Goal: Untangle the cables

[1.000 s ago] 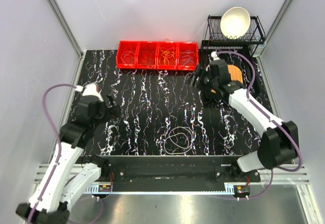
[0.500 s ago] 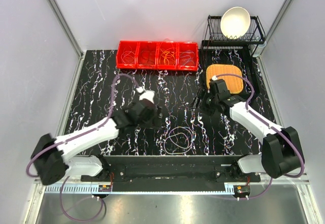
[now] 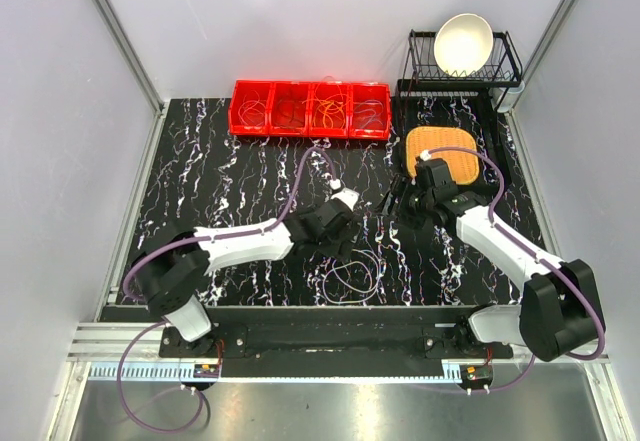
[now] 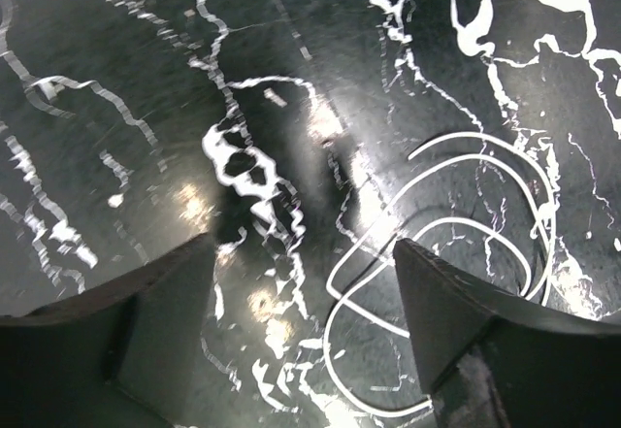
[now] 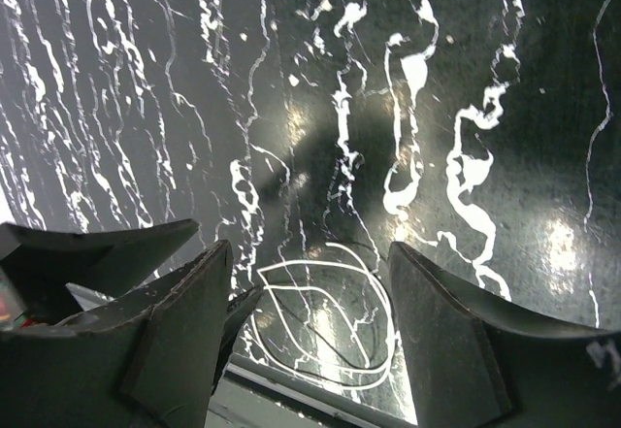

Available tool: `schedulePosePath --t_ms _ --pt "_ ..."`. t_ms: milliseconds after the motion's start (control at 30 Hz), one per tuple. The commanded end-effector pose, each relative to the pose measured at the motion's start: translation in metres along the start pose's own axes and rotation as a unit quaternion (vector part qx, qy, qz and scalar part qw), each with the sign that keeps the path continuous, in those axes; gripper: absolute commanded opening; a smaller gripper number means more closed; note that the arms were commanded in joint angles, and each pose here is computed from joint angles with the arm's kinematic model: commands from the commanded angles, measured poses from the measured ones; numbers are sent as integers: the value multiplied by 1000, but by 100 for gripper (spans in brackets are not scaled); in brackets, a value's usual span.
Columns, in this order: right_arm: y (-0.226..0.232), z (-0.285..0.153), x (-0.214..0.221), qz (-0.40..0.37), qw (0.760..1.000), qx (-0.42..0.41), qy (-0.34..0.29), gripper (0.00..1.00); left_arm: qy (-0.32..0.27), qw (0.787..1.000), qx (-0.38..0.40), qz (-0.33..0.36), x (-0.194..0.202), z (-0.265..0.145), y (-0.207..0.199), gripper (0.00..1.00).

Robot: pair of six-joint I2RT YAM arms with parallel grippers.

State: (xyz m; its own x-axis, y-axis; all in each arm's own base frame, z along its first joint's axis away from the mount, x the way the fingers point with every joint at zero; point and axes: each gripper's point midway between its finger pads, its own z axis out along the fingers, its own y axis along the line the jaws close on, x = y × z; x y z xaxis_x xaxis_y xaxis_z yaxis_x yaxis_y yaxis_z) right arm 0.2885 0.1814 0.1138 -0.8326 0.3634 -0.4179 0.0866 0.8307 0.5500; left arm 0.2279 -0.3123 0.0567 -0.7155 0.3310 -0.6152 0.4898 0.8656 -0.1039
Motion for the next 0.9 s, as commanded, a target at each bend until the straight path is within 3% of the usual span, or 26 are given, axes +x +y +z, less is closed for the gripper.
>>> schedulePosePath --t_ms 0,333,567,667,700,767,867 --pt "3 -7 4 -11 1000 -8 -2 71 -28 999 42 15 -23 6 -27 73" --pt "1 -2 4 -13 1000 -2 4 71 -4 999 40 15 -3 12 -32 63" --pt "0 2 6 -12 1000 1 11 72 15 999 26 18 11 24 -27 48" --pt "1 1 6 -13 1000 -1 11 71 15 999 25 23 9 25 -28 35" --pt "0 1 6 -12 1000 0 10 72 13 999 22 24 8 25 -27 28" --pt "-1 1 6 -12 1000 1 10 72 7 1000 20 22 1 22 -28 3" --pt "-1 0 7 -12 1000 0 11 72 -9 1000 10 18 -17 7 -27 0"
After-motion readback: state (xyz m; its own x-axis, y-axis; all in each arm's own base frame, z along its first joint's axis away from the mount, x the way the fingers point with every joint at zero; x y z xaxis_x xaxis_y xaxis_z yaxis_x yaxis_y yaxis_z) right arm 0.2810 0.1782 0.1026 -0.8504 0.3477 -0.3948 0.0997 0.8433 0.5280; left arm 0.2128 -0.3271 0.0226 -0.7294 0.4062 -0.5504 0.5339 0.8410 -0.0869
